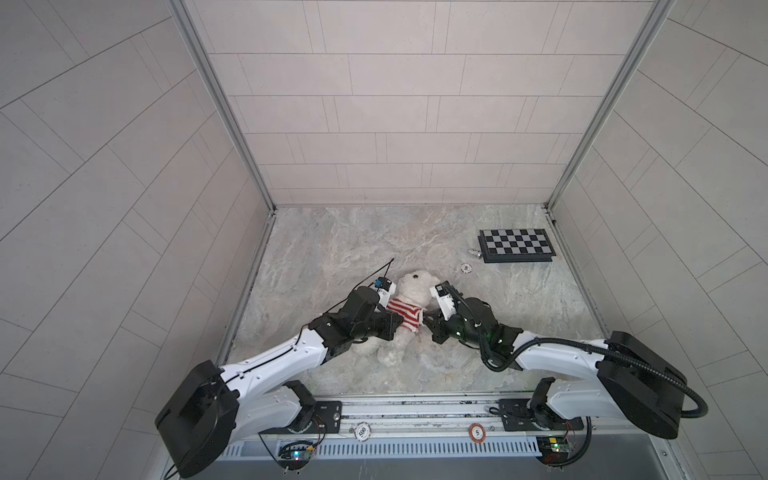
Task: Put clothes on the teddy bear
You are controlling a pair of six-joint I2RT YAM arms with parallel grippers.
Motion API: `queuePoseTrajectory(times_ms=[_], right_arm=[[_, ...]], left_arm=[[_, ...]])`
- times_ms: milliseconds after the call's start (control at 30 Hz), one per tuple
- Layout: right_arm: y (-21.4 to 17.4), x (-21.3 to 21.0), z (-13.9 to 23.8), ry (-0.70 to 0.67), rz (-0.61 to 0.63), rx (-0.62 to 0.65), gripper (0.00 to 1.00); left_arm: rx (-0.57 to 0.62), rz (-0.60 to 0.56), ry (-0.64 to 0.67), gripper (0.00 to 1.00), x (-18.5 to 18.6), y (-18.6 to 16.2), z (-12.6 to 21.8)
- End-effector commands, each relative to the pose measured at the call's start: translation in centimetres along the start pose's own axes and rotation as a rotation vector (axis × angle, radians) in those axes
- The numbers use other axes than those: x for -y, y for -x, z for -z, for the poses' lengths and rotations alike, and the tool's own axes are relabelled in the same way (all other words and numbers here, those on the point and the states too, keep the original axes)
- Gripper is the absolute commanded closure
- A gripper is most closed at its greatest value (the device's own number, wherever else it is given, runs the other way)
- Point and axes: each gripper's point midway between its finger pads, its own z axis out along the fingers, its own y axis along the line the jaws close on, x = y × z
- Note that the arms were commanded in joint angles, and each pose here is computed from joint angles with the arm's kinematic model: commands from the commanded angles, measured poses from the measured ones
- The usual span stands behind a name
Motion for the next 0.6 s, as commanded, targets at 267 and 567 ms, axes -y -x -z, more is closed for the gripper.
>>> queuePoseTrajectory(times_ms=[267,567], right_arm=[[0.5,-2.4,2.9,0.116,0.161,0.039,1.0],[0.5,-5.0,5.5,0.253,0.284,0.067,1.0]], left_arm=[[-0.032,0.072,0.145,1.0,-4.9,0.3,0.8],[-0.01,0.093,0.172,1.0,-6.5,0.8,2.0]])
